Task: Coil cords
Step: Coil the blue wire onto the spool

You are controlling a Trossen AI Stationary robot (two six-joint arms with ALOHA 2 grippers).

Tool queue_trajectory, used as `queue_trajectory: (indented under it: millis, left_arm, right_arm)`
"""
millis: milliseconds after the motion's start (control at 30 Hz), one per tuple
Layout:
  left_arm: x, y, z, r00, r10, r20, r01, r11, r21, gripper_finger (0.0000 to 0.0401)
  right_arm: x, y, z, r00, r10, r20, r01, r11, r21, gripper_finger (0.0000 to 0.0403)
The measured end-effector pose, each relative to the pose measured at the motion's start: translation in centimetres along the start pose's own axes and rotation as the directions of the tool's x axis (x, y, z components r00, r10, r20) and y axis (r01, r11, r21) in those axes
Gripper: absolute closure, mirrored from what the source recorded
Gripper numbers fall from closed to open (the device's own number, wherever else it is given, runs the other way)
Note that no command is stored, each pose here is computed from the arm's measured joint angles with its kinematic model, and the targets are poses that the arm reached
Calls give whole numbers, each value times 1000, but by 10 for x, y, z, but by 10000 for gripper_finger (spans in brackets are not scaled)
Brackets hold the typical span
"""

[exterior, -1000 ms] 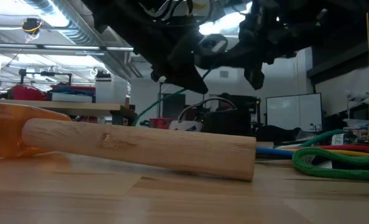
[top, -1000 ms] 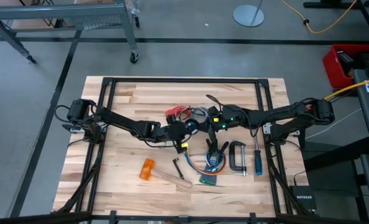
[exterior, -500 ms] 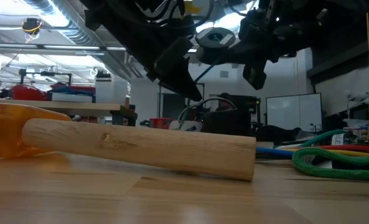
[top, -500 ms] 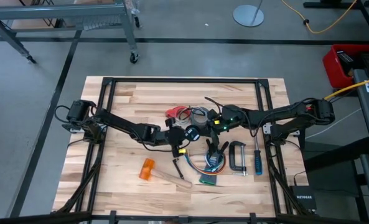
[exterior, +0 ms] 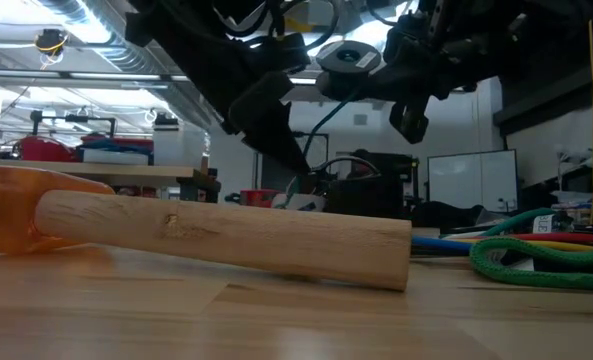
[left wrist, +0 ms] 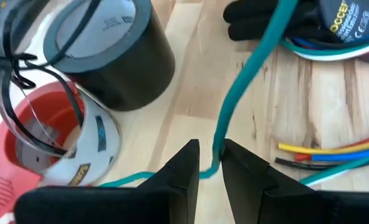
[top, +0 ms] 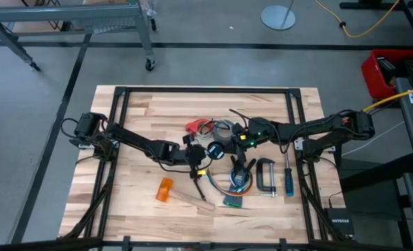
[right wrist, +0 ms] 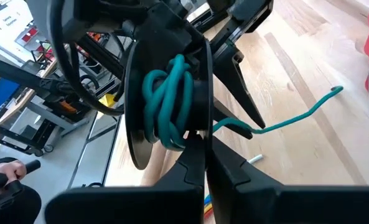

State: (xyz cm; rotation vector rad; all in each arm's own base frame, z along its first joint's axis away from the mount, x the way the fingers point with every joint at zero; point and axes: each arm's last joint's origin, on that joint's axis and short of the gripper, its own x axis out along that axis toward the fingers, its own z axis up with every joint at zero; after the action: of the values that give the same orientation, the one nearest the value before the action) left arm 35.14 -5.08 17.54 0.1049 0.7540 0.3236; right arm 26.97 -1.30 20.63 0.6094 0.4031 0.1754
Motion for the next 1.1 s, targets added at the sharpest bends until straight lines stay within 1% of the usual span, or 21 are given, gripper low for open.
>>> queue_trajectory:
  millis: [200,400,533,600,700,833,900,1000,1100]
  left_arm:
    - [-1,-1,-5,999,3,-41,-3,1000,4,348]
    - [-1,-1,-3,1000,0,-20,0,1000,-13,374]
    - [-1,-1,-4,1000,-4,-29,3,1000,-22,373]
    - [-1,-1,-4,999,-4,-34,3,1000,-30,361]
    - [-1,-2,-4,999,-7,-32,6,999,-34,334]
    - [-2,-4,-1,1000,-18,-2,17,994,-111,286]
    - [-3,-7,2,999,-28,32,32,991,-128,264]
    - [-6,-13,7,995,-48,93,58,993,-107,244]
    - [-9,-19,11,986,-70,149,83,994,-78,240]
  right_arm:
    - [-3,4,3,999,30,14,-30,999,-11,398]
    - [-7,8,7,998,46,34,-46,999,-22,398]
    - [-7,8,7,998,47,35,-46,999,-22,398]
    - [-7,8,7,998,47,36,-46,999,-23,398]
    - [-7,8,7,998,47,35,-46,999,-23,398]
    - [-7,8,7,998,46,35,-45,999,-27,398]
    - [-7,8,7,998,46,35,-44,998,-45,398]
    - [-7,8,7,998,35,43,-32,998,-53,398]
    - [-7,7,8,998,13,64,-8,997,-80,398]
